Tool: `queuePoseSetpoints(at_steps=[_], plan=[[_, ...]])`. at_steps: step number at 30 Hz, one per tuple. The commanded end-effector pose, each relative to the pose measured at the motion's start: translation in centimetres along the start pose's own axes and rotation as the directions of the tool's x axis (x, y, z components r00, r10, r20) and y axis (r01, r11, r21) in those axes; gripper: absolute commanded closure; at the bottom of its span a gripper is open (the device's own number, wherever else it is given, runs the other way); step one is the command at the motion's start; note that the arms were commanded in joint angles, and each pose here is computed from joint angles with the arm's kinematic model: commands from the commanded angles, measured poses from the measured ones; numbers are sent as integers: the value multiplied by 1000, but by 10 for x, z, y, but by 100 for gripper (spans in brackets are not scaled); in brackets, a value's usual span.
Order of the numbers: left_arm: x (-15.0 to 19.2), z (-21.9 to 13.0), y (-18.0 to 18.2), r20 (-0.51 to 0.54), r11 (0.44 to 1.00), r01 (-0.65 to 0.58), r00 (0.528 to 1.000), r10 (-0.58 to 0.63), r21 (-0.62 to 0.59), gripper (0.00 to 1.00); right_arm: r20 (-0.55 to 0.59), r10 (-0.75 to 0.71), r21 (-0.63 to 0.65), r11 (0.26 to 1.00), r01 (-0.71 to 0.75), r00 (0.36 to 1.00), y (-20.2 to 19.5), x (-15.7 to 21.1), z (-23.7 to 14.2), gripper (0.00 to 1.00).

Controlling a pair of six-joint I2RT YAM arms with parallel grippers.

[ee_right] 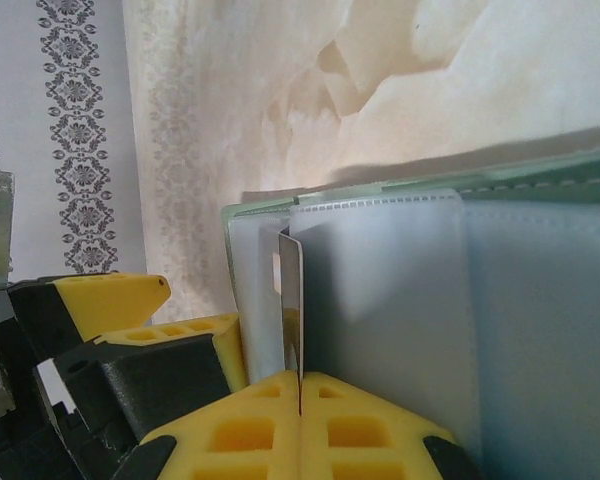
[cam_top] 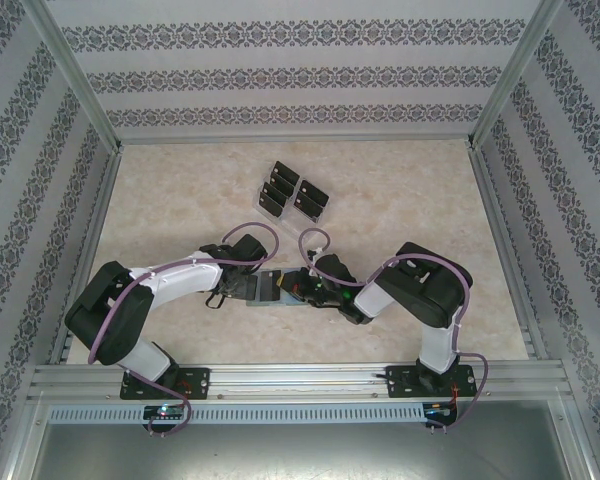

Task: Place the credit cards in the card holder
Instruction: Insert the credit card into the card slot.

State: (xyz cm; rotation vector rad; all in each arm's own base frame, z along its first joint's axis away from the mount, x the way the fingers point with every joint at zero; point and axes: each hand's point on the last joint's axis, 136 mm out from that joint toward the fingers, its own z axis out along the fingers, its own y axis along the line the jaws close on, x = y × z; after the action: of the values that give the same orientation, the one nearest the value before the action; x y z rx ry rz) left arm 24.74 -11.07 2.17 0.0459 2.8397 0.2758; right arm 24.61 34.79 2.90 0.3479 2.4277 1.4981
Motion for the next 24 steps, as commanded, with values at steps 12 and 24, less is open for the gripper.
queuePoseSetpoints(at_steps=[12,24], plan=[[7,3,-3,-18,1000,-3,1000,4,8,0,-16,-59,117,991,60,998,-6,7,-13,44],[-8,-15,-6,14,999,5,1000,-6,34,0,-17,-105,217,971,106,994,-6,2,-32,33]])
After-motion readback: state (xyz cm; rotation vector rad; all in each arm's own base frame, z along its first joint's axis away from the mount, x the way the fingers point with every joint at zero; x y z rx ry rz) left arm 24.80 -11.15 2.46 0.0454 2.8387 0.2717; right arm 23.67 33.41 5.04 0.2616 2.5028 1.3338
